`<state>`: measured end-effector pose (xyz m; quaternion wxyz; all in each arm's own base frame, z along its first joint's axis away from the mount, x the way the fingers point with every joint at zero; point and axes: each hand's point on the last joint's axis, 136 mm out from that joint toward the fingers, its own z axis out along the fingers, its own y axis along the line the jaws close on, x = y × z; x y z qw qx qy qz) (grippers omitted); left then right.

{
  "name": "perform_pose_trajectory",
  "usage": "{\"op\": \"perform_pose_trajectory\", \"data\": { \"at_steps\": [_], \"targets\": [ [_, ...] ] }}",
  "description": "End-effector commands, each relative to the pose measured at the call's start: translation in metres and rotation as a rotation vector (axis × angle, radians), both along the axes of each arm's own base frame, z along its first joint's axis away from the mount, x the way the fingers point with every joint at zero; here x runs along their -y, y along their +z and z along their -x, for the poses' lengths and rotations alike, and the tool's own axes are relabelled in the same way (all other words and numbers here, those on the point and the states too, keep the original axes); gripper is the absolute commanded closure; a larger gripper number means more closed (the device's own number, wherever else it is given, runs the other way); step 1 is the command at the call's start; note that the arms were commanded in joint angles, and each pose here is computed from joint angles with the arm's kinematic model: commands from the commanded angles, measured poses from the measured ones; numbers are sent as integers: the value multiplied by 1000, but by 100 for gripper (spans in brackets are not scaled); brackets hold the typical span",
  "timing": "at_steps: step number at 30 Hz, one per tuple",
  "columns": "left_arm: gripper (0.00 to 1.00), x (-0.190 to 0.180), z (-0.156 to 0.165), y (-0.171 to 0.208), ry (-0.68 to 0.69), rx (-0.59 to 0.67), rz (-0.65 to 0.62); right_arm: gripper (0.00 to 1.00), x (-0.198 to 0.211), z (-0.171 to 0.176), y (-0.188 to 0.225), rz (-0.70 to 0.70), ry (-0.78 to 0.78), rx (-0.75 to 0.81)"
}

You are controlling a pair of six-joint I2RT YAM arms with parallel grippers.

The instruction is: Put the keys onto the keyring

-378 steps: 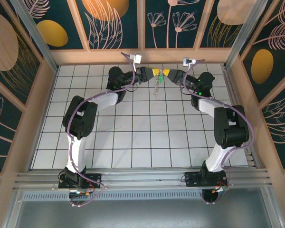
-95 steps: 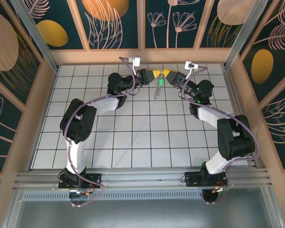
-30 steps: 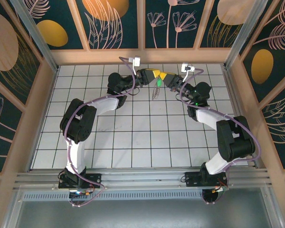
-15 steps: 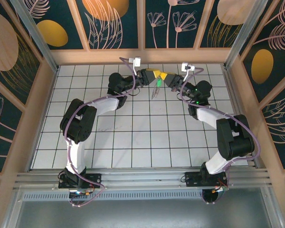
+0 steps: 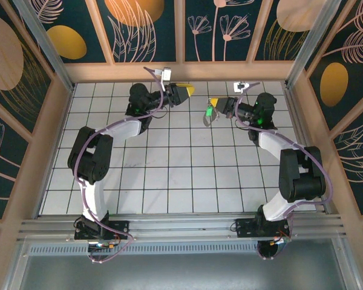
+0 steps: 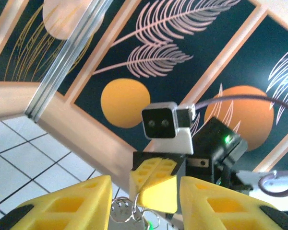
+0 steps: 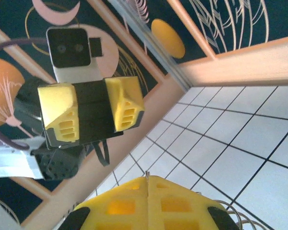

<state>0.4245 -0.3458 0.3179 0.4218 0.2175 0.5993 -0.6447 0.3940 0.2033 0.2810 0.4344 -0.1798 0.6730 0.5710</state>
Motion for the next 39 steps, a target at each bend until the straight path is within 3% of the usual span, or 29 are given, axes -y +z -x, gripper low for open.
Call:
{"op": "perform_pose_trajectory", "data": {
  "at_steps": [1, 14, 39],
  "targets": [
    [58, 6, 7, -1, -49, 54, -66, 100, -6, 9, 6, 47, 103, 66],
    [57, 9, 14, -34, -92, 39, -184, 100, -15, 5, -8, 60, 206, 42],
    [61, 15, 19, -54, -166, -14, -178, 100, -45, 4, -14, 68, 285, 38]
  ]
}}
